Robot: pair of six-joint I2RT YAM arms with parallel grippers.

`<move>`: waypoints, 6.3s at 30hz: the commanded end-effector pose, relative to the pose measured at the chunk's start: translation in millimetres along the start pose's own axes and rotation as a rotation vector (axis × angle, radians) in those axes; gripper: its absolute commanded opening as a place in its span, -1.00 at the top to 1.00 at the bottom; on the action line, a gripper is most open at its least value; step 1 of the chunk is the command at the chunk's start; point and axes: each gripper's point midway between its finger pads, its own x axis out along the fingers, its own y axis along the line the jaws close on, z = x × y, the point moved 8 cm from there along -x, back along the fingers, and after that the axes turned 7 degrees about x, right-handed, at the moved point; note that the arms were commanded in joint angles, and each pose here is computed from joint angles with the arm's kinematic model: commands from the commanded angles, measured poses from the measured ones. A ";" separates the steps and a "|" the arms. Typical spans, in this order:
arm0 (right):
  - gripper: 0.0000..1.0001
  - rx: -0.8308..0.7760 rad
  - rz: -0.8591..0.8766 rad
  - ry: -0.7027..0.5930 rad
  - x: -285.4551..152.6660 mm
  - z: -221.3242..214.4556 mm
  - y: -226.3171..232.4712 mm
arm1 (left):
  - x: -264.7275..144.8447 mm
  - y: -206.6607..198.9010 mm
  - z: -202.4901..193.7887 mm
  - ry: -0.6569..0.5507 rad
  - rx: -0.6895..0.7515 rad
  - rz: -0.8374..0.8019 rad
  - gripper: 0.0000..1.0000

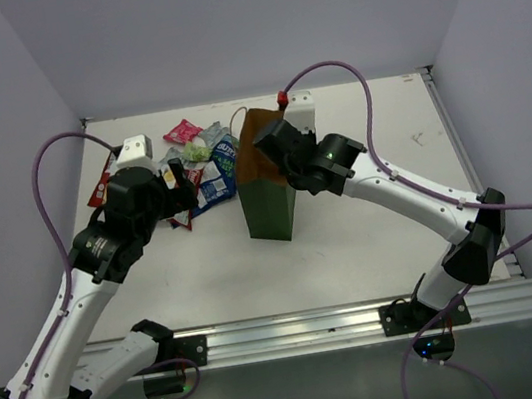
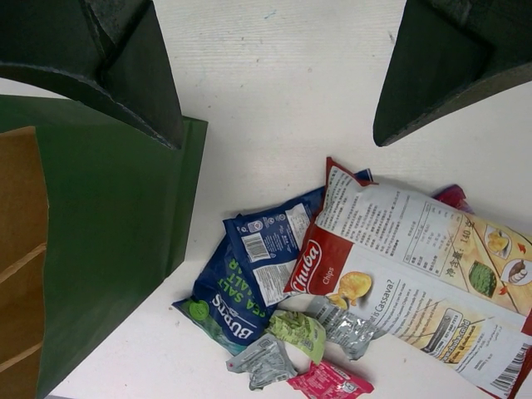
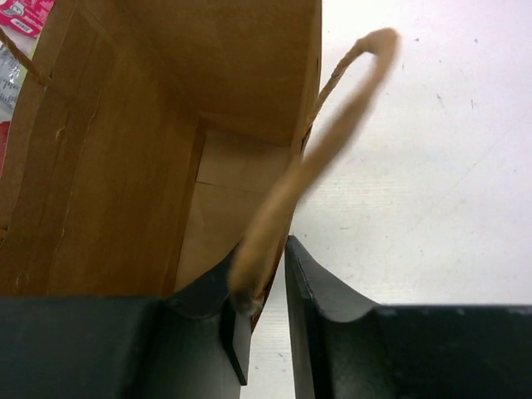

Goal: Place the snacks into the paper bag
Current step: Adjust the paper bag at the center of the board, then pick up the snack from the center of the board.

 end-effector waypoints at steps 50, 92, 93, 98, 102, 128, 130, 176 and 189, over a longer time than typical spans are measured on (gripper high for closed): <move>1.00 -0.257 -0.074 -0.150 7.6 42.1 -127.2 | 50.4 7.2 -31.2 0.162 0.101 0.220 -1.00; 1.00 -0.213 0.211 -0.069 -14.7 32.7 -113.2 | 147.0 98.7 -103.2 0.235 -0.520 0.084 -0.96; 1.00 -0.213 0.214 -0.068 -14.8 32.5 -113.0 | 149.6 96.0 -104.7 0.224 -0.532 0.060 -0.96; 1.00 -0.212 0.225 -0.062 -14.5 30.6 -112.0 | 166.8 71.1 -109.2 0.189 -0.521 -0.055 -0.97; 1.00 -0.213 0.222 -0.062 -14.3 27.8 -114.3 | 178.5 50.1 -101.3 0.122 -0.506 -0.118 -0.97; 1.00 -0.220 0.219 -0.073 -16.9 30.7 -115.3 | 205.8 -3.2 16.6 0.031 -0.242 -0.202 -1.00; 1.00 -0.216 0.226 -0.068 -17.4 30.2 -115.2 | 196.0 20.1 28.0 0.015 -0.242 -0.172 -1.00; 1.00 -0.262 0.246 -0.008 -3.8 26.3 -103.2 | 250.9 264.9 -36.0 0.287 -0.475 -0.245 -0.76; 1.00 -0.263 0.246 0.004 -2.4 26.2 -101.6 | 245.5 255.4 -34.4 0.260 -0.503 -0.328 0.11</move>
